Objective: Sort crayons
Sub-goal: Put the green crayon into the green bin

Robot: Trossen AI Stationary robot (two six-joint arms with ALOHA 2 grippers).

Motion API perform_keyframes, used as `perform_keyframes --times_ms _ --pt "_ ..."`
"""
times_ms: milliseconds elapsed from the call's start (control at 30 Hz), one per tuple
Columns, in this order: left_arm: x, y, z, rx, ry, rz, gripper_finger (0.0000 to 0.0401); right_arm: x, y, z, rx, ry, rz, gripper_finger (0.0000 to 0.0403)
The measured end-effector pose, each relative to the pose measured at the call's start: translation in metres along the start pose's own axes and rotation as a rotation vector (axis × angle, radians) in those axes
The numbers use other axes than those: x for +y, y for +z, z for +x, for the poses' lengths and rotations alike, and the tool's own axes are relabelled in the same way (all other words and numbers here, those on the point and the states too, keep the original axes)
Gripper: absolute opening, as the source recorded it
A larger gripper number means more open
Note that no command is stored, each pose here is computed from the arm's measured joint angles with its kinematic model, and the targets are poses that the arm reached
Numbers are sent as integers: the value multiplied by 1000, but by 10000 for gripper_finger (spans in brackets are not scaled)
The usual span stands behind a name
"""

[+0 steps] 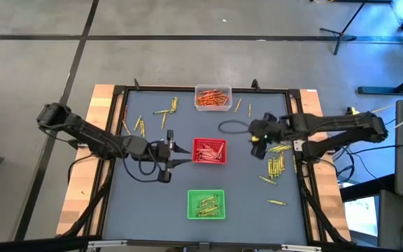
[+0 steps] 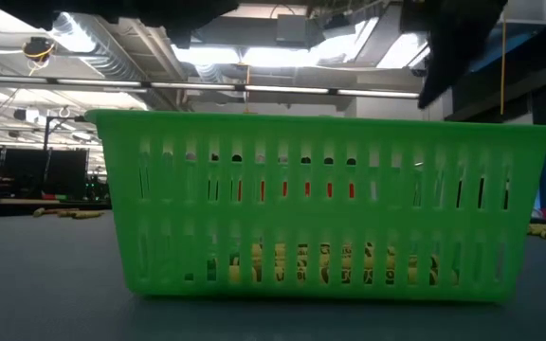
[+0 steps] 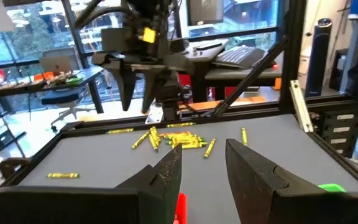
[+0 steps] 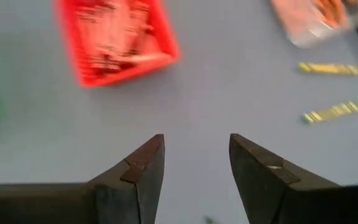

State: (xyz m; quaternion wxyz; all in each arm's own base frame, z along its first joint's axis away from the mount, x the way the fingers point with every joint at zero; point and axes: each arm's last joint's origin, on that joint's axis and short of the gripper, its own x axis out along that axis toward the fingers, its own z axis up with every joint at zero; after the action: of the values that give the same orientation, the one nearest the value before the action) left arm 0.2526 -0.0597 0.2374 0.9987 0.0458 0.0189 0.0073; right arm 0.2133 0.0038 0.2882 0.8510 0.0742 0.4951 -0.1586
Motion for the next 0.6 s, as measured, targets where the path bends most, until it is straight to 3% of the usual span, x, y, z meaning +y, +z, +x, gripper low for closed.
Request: perform_keyframes --times_ms 267,600 --pt "8 -1 2 4 34 -45 109 -45 -32 21 165 -151 206 177" --pt "9 -1 2 5 35 -46 109 -64 -59 65 398 -206 255 177"
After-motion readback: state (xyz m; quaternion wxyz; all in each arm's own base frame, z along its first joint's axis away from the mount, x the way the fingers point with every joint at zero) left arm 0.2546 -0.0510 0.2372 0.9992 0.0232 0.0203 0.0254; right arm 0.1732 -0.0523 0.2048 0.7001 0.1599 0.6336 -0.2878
